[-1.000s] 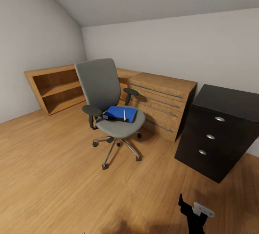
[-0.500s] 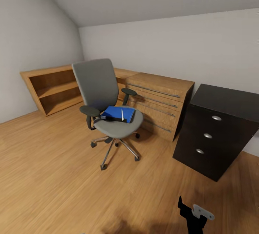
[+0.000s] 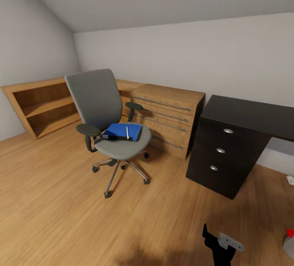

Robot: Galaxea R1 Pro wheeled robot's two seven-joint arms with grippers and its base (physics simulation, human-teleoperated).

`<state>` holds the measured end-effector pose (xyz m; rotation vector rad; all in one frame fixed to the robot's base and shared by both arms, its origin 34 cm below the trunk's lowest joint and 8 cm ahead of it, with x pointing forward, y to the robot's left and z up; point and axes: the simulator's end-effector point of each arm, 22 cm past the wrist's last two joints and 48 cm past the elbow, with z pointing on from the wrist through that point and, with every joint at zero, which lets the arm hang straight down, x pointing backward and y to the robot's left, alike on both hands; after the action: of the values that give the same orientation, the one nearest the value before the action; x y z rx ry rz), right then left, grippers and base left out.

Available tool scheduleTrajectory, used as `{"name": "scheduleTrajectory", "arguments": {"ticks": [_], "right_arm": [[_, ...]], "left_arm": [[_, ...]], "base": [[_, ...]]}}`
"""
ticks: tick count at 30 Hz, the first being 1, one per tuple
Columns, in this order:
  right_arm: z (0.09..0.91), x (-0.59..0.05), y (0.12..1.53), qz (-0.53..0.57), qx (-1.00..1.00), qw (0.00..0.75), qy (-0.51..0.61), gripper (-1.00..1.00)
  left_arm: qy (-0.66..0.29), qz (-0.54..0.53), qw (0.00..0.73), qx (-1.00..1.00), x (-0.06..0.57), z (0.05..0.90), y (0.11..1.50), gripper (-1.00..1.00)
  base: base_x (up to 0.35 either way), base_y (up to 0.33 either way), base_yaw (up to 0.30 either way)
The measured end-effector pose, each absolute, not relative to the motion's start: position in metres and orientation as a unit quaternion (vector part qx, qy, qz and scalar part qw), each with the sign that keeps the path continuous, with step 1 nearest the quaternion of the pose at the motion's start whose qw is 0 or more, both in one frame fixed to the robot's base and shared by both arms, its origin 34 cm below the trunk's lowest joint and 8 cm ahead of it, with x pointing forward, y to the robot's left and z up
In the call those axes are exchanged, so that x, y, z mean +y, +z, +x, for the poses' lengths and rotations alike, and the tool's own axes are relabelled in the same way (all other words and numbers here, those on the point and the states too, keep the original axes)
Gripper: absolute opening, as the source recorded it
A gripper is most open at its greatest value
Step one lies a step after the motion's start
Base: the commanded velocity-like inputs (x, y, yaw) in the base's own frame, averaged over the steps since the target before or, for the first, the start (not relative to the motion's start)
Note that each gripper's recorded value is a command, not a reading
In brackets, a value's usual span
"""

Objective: In the bedroom, organize the workspace by keeping the computer under the desk, ensuring the monitor is on the desk, placing the keyboard on the desk next to the monitor, placing the mouse on the desk next to the keyboard, moving the folder from the swivel chair onto the desk next to the mouse, stacking the notebook on top of the folder with the pen on top of the notebook, and positioning the swivel chair next to the desk.

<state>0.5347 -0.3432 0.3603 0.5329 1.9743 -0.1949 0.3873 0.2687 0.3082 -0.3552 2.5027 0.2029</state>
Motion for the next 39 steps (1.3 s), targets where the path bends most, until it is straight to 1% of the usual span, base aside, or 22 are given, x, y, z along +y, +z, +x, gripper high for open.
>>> {"name": "scheduleTrajectory", "arguments": {"ticks": [7,18,39], "right_arm": [[0.536,-0.343,0.363,0.222,0.821,0.52,-0.081,1.0],[0.538,-0.342,0.367,0.222,0.819,0.523,-0.079,1.0],[0.542,-0.34,0.375,0.221,0.815,0.531,-0.073,1.0]], "left_arm": [[0.073,-0.131,0.301,0.942,0.265,0.389,0.309,1.0],[0.071,-0.128,0.301,0.942,0.262,0.389,0.31,1.0],[0.07,-0.129,0.31,0.939,0.262,0.394,0.315,1.0]], "base": [[-0.034,0.02,-0.223],[-0.129,0.063,-0.245],[-0.009,0.004,-0.25]]}}
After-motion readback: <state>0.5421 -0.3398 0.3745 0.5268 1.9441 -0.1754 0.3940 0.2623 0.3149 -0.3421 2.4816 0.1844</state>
